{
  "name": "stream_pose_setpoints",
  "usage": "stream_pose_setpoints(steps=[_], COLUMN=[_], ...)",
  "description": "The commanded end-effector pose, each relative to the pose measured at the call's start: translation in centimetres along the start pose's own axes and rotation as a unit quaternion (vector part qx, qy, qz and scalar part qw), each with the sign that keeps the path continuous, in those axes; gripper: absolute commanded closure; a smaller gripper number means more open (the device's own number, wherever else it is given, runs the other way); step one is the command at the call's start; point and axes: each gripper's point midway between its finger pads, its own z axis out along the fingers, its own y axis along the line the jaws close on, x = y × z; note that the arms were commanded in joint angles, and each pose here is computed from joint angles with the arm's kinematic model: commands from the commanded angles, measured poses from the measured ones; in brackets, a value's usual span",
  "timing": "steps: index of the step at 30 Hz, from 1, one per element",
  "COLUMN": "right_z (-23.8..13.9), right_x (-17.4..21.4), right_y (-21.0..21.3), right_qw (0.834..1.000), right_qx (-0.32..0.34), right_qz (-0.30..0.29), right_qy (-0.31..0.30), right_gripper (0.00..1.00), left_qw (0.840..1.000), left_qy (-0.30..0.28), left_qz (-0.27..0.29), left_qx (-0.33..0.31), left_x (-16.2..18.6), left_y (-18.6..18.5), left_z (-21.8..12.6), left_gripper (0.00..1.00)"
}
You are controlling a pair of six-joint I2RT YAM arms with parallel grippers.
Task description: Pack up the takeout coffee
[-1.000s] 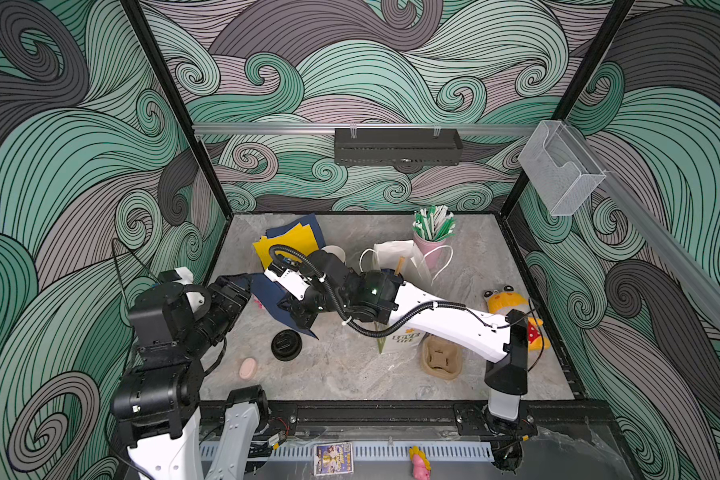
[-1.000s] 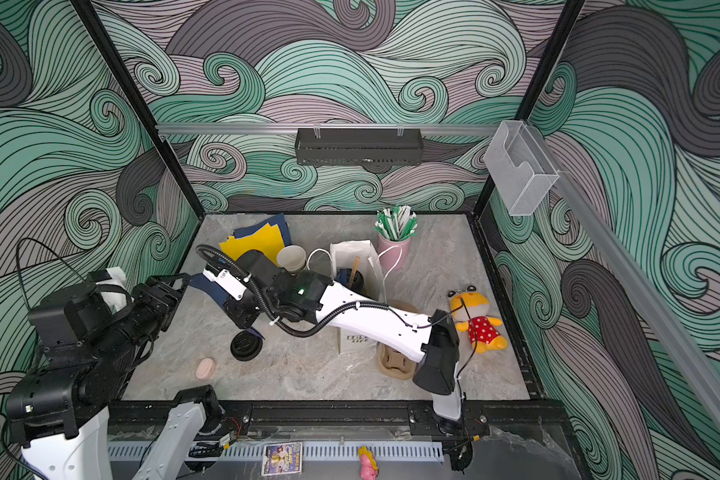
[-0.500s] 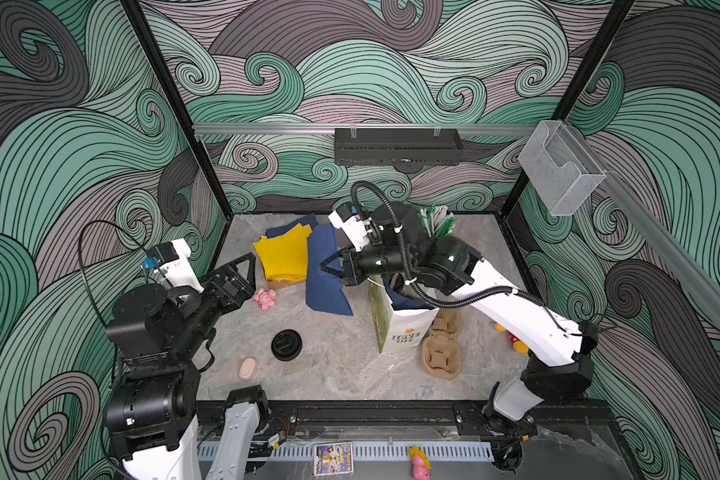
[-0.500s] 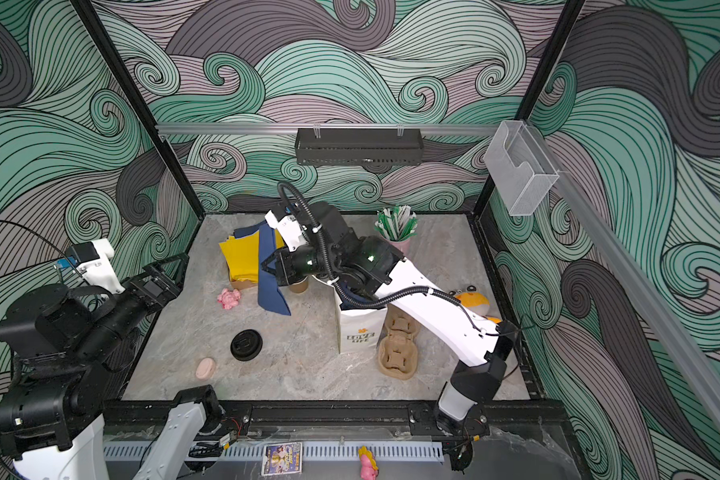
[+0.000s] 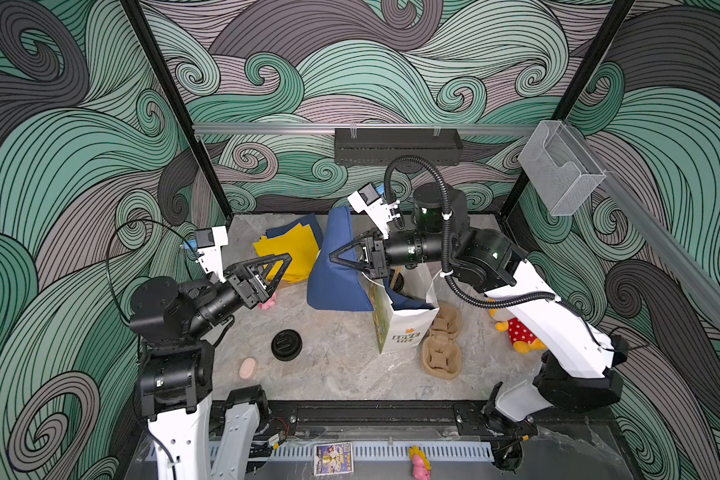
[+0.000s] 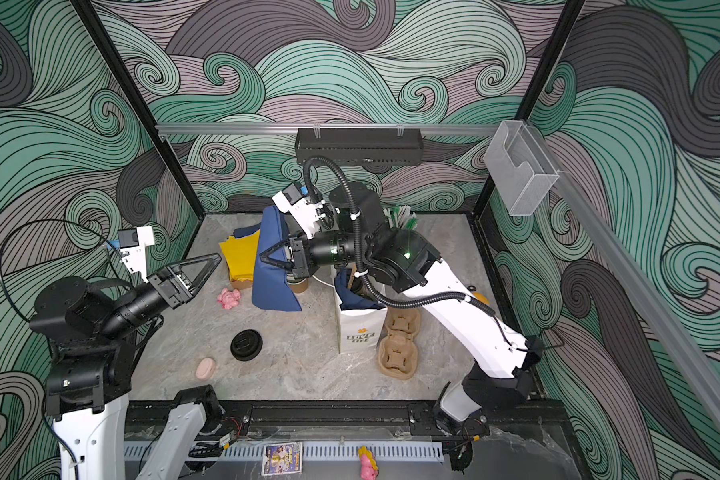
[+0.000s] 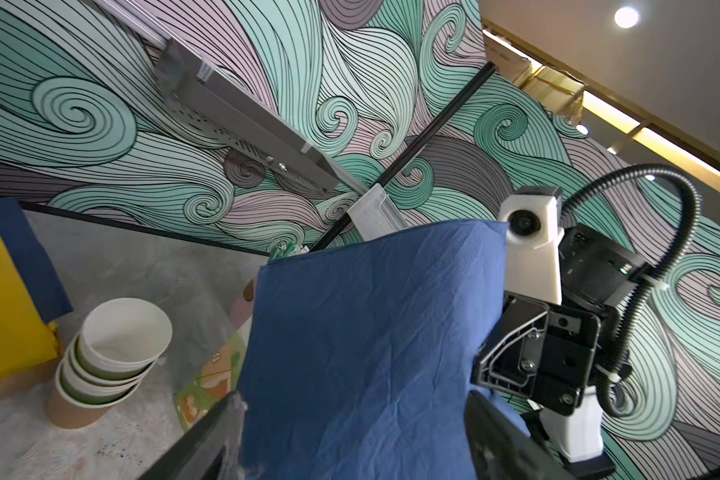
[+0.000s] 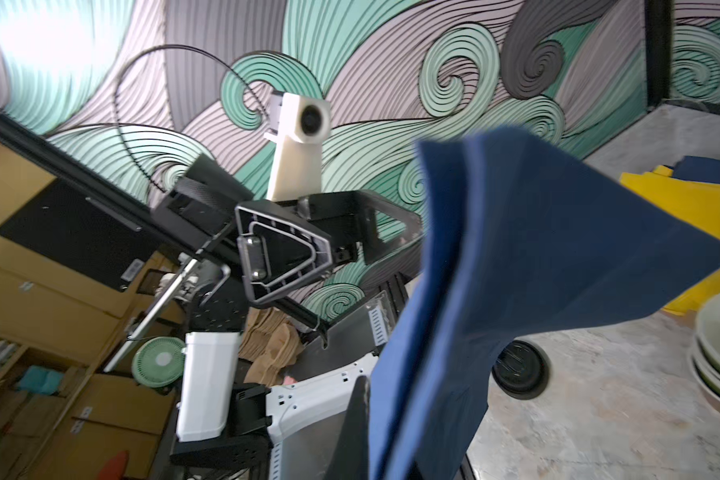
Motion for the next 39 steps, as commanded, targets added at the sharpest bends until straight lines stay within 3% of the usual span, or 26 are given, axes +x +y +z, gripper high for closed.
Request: stream_pose_setpoints(steps=[1,10,15,20,25,28,30,31,32,35,37,39], right_z=[0.9,3.5,4.9,6.0,6.9,7.3,7.5,7.5,7.2,5.1,2.7,-0.4], right_x=[-1.8,-4.5,-5.0,-4.4,-3.5,-3.0,-2.8,-2.5,-2.2,-1.4,-1.4,-1.4], right_y=[3.2,3.3,2.2,1.7,1.3,0.4,-0.4,-0.8,-1.5,-3.7,-5.1,-6.4], right_qw=[0.995,0.989,0.988,0.988,0.989,0.992,0.994,0.995,0.998,0.999,0.992,0.975], right_qx=[-0.102,-0.147,-0.143,-0.145,-0.141,-0.121,-0.101,-0.087,-0.058,0.047,0.121,0.196], right_qz=[-0.001,0.007,0.023,0.037,0.042,0.042,0.043,0.040,0.037,-0.002,-0.044,-0.100], right_qy=[-0.011,-0.035,-0.046,-0.036,-0.025,-0.021,-0.019,-0.016,-0.010,0.000,-0.006,-0.014], right_gripper=[1.00,1.00,1.00,1.00,1.00,1.00,1.00,1.00,0.94,0.56,0.44,0.38], left_qw=[0.996,0.992,0.991,0.993,0.995,0.995,0.996,0.997,0.997,0.999,1.000,0.995], left_qy=[0.023,0.051,0.059,0.057,0.053,0.052,0.046,0.040,0.033,0.013,0.002,-0.011], left_qz=[0.033,0.013,0.012,0.018,0.020,0.025,0.026,0.025,0.024,0.012,-0.019,-0.080], left_qx=[0.074,0.111,0.116,0.101,0.086,0.081,0.073,0.069,0.063,0.033,-0.011,-0.059], left_x=[0.4,1.6,2.2,2.2,2.2,2.3,2.2,2.1,1.9,1.4,1.1,1.0], left_y=[-3.9,-4.7,-4.9,-4.7,-4.2,-4.3,-4.2,-4.1,-4.0,-3.3,-1.7,0.6], left_z=[-0.5,-0.3,-0.4,-0.5,-0.4,-0.6,-0.7,-0.8,-0.9,-1.0,-0.9,-0.8], left_gripper=[0.12,0.08,0.16,0.44,0.65,0.81,0.99,1.00,1.00,1.00,1.00,1.00])
